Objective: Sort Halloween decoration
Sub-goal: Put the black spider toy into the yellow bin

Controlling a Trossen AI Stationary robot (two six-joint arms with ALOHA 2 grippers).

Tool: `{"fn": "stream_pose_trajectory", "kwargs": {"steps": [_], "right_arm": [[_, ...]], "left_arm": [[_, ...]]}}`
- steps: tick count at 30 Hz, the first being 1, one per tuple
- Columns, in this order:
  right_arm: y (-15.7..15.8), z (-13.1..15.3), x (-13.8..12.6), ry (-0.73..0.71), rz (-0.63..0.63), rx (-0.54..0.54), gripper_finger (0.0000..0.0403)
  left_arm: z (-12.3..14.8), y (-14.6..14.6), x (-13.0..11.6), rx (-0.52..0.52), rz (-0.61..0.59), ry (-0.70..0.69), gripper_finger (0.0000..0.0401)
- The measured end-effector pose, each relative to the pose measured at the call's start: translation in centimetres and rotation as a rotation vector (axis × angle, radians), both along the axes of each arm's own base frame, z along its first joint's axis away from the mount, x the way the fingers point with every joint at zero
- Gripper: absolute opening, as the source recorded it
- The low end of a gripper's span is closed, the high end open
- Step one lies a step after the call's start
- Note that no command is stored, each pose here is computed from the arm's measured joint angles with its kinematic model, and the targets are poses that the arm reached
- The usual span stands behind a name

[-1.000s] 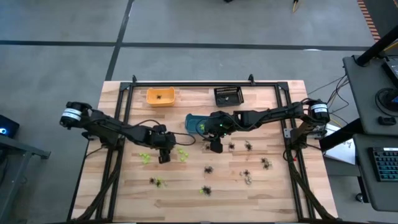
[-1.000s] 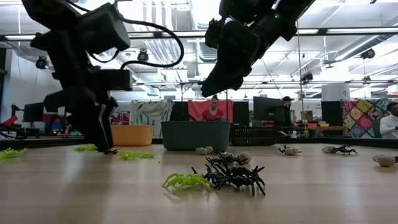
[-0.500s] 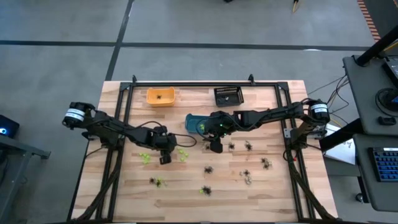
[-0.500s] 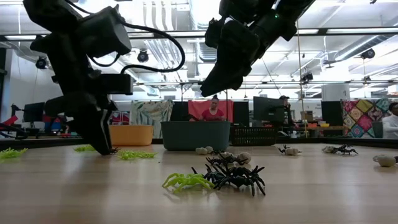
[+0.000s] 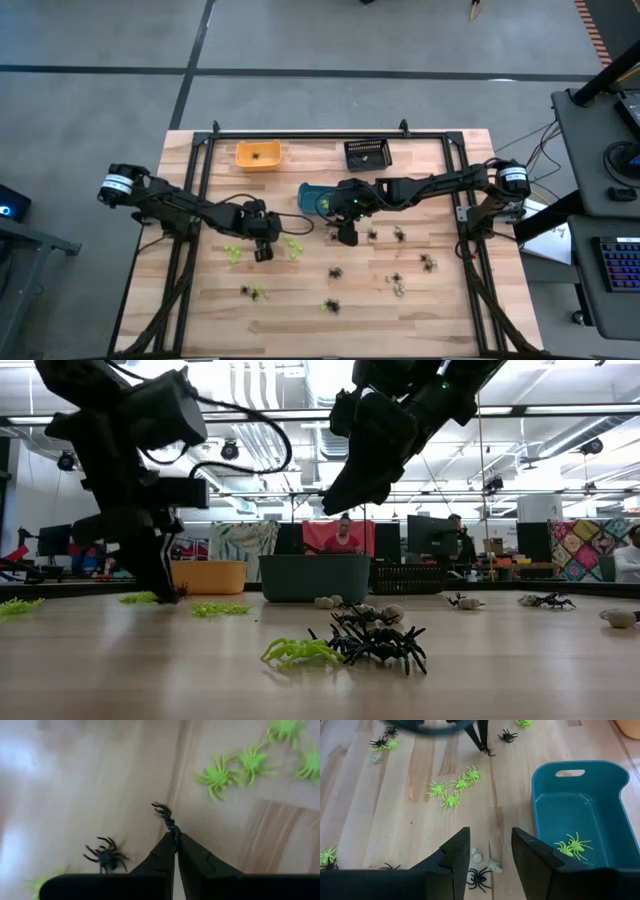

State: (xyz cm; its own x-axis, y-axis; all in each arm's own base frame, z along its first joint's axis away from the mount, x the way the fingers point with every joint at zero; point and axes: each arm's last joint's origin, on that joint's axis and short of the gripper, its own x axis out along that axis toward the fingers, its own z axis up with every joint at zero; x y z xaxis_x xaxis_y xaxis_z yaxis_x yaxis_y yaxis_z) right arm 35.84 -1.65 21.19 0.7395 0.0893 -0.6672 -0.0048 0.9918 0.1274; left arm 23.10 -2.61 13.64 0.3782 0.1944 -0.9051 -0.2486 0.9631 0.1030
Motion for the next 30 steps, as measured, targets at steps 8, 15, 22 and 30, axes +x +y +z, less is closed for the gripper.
{"fn": "stream_pose_trajectory", "kwargs": {"steps": [8, 15, 22, 30], "right_arm": [[0.0, 0.0, 0.0, 0.0, 0.0, 0.0, 0.0134], [0.0, 0.0, 0.0, -0.002, 0.002, -0.002, 0.0134], [0.0, 0.0, 0.0, -0.003, 0.008, -0.009, 0.0134], [0.0, 0.0, 0.0, -0.004, 0.013, -0.014, 0.0134]], "left_arm": [[3.8, 0.4, -0.9, 0.022, 0.0, -0.174, 0.0], [7.5, 2.2, -2.5, 0.126, 0.07, -0.349, 0.0], [10.4, 6.2, -3.4, 0.23, 0.205, -0.424, 0.0], [11.4, 12.6, -4.8, 0.269, 0.338, -0.314, 0.0]]}}
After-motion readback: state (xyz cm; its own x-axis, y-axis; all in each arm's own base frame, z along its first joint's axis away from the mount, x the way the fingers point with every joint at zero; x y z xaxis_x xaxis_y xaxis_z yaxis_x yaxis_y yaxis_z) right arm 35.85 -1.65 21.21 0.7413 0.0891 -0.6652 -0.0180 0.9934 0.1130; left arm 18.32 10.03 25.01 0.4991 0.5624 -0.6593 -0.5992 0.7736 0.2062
